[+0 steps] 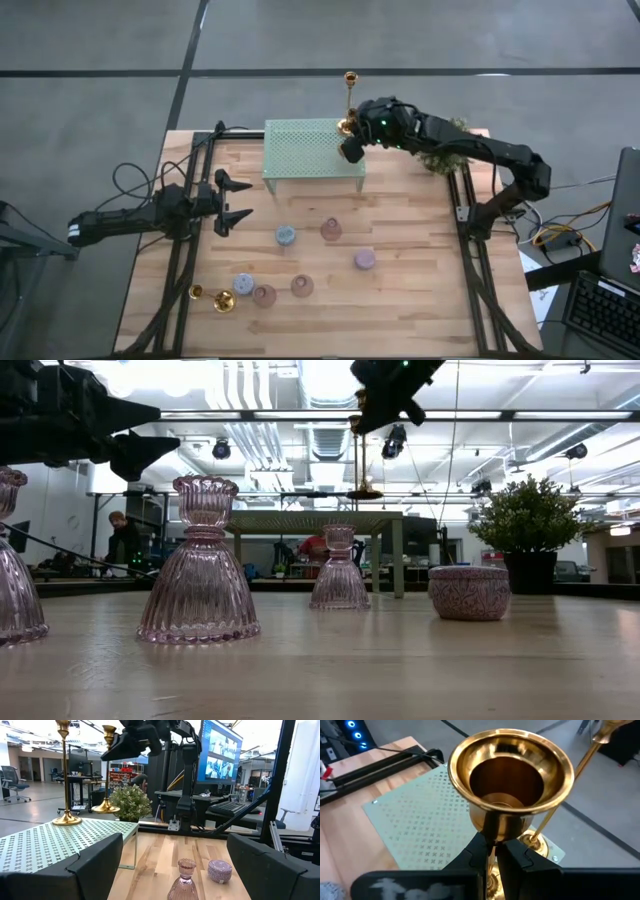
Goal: Pick & Place candle stick holders
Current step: Put the top gold candle holder aligned with the other gold candle holder on the shelf
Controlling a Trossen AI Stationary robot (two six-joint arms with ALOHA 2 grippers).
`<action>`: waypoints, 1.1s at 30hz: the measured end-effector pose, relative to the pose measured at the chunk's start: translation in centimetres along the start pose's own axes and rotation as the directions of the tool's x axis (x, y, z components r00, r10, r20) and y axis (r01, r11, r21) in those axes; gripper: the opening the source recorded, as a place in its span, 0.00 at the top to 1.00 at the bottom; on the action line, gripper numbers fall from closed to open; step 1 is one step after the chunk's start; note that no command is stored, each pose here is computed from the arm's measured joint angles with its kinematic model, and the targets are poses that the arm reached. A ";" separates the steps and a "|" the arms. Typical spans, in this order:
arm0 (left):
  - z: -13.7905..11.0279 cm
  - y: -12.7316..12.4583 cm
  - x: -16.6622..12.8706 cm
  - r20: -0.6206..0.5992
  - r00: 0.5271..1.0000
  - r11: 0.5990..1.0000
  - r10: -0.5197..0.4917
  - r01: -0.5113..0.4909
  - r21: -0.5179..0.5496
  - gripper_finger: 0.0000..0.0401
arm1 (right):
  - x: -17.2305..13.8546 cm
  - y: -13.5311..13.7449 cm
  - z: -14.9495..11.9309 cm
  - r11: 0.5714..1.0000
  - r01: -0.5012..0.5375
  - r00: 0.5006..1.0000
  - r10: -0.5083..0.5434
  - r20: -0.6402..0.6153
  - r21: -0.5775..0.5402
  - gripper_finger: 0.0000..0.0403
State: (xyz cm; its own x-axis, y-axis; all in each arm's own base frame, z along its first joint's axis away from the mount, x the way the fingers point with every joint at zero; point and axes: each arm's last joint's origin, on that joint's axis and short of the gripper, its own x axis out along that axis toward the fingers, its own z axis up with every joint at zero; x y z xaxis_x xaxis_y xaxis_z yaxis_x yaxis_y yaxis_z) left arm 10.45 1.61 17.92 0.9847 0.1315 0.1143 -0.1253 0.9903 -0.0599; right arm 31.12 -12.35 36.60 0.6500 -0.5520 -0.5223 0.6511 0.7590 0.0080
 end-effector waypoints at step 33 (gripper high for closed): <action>0.0 0.0 0.0 0.000 1.000 1.000 0.001 -0.001 0.000 0.10 | 3.7 0.0 -1.1 0.995 0.101 0.994 -0.102 -0.026 -0.025 0.96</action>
State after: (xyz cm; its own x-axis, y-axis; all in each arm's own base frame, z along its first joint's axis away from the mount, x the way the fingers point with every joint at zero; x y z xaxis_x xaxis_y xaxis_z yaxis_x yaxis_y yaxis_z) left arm 10.45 1.62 17.94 0.9846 0.1321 0.1147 -0.1258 0.9902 -0.0599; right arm 33.08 -14.02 33.69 0.5701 -0.6174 -0.5421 0.7034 0.7077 -0.0662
